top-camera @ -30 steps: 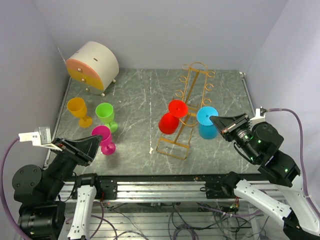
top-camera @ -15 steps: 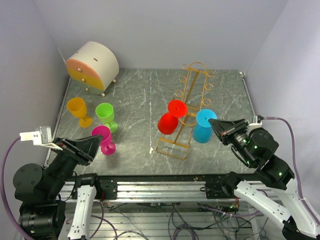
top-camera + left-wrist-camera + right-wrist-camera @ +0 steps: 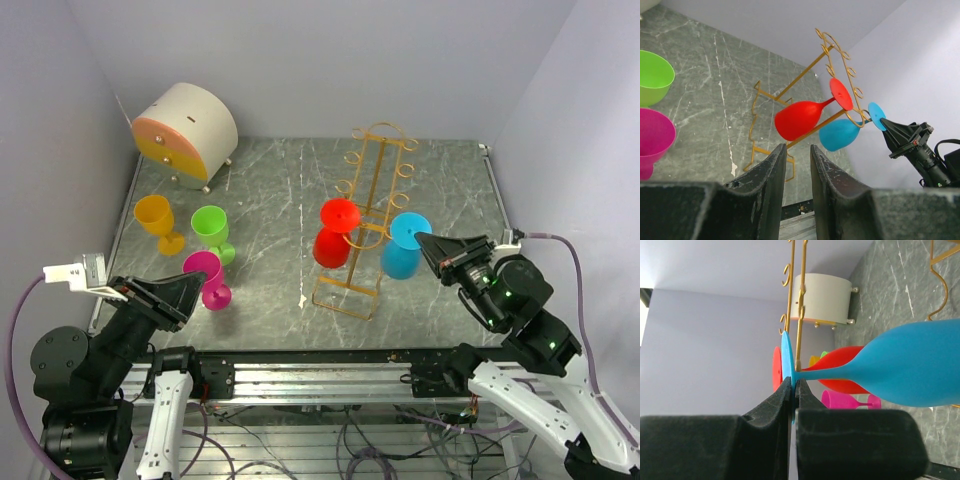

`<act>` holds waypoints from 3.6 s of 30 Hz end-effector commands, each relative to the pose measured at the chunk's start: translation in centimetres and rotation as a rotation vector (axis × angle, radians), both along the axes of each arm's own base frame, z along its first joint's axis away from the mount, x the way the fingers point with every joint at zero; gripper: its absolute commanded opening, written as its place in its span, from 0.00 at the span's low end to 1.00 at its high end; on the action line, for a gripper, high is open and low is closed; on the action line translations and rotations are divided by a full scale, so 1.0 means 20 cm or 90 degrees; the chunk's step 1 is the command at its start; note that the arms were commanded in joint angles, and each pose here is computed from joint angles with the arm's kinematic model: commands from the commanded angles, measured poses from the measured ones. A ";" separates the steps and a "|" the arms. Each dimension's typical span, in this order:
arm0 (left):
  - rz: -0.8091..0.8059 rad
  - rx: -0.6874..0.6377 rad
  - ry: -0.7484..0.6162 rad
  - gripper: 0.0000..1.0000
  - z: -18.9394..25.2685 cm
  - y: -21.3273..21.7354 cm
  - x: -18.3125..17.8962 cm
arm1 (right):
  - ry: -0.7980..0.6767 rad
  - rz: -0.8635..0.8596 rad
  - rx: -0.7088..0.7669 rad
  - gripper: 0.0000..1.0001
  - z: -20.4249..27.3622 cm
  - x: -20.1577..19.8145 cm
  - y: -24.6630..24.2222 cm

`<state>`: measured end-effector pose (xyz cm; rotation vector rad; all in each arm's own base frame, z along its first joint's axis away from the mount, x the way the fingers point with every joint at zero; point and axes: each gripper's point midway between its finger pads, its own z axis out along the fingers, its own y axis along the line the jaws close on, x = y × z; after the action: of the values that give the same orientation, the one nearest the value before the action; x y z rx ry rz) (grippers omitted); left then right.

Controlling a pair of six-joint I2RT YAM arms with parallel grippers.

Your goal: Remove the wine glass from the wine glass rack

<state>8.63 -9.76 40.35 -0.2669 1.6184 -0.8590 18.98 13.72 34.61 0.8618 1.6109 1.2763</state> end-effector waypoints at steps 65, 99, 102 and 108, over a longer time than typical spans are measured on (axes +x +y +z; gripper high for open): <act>-0.317 -0.210 -0.234 0.49 0.78 -0.27 -0.11 | -0.829 0.826 0.209 0.00 1.18 -0.88 0.49; -0.486 -0.260 -0.270 0.10 0.86 -0.33 -0.27 | -0.805 0.895 0.258 0.00 1.21 -0.82 0.79; -0.486 -0.278 -0.265 0.07 0.84 -0.32 -0.25 | -0.802 0.879 0.238 0.11 1.20 -0.83 0.78; -0.502 -0.326 -0.284 0.07 0.84 -0.30 -0.27 | -0.805 0.834 0.188 0.58 1.18 -0.86 0.73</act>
<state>2.96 -15.89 57.33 0.2268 1.0708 -1.7717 3.22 30.16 57.19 -1.0289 0.8219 2.3166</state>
